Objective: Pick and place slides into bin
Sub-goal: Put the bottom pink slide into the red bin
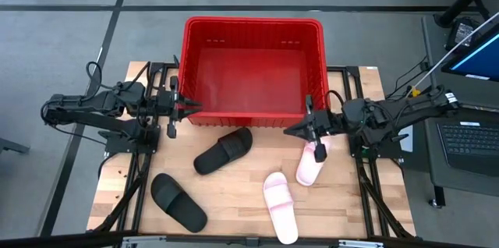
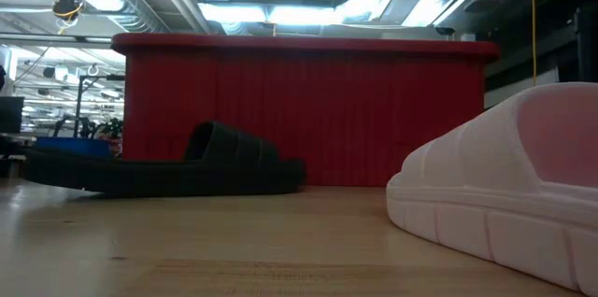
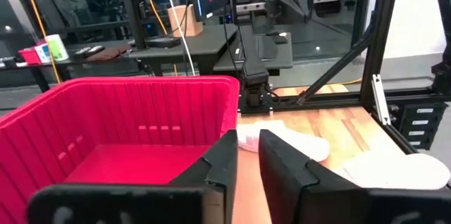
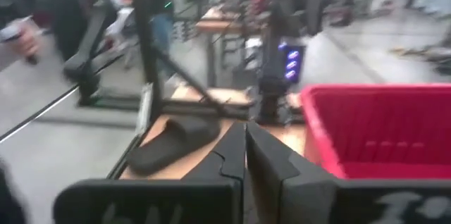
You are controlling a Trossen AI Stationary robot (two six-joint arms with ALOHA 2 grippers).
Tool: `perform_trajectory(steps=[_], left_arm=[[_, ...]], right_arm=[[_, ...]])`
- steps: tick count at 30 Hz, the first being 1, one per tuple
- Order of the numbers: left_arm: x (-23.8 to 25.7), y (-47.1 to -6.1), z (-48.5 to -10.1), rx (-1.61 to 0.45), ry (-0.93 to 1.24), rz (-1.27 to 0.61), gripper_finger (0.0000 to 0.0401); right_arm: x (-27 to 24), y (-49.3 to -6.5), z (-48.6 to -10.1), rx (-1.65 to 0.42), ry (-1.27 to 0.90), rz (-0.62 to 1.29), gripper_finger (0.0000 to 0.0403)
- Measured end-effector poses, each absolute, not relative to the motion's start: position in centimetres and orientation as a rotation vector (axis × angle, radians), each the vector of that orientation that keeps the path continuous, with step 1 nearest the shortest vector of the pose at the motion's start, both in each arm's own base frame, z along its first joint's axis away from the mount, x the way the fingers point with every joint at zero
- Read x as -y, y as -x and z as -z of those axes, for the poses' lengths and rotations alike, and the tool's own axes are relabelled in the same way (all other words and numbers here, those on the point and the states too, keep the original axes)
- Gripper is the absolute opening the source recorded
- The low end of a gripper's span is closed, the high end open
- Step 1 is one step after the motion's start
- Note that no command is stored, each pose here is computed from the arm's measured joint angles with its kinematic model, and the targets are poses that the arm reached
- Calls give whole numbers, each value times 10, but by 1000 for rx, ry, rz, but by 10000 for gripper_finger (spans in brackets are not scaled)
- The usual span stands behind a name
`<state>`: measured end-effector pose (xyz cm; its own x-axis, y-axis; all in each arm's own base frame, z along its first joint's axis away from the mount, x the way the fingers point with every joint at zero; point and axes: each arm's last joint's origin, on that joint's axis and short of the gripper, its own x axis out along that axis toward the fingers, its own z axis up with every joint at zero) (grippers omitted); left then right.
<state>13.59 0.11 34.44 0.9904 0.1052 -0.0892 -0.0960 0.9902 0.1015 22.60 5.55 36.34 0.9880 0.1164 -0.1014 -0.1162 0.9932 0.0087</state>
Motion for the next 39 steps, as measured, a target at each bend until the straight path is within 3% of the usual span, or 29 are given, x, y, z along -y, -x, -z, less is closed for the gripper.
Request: perform_trajectory(steps=[7,13,20,28,39], left_arm=[[-2,-136,-344,-96,-100,-122,121],[-2,-136,-344,-96,-101,-134,159],[-2,-135,-345,-91,-99,-132,168],[-2,-126,-349,-58,-95,-133,168],[0,-113,-354,-5,-91,-55,169]], right_arm=[[-50,-230,-368,-33,-12,90,32],[-51,-231,-370,-6,-84,89,95],[-54,-234,-371,19,-151,80,159],[-71,-240,-377,128,-88,22,165],[-112,-255,-425,-30,52,116,165]])
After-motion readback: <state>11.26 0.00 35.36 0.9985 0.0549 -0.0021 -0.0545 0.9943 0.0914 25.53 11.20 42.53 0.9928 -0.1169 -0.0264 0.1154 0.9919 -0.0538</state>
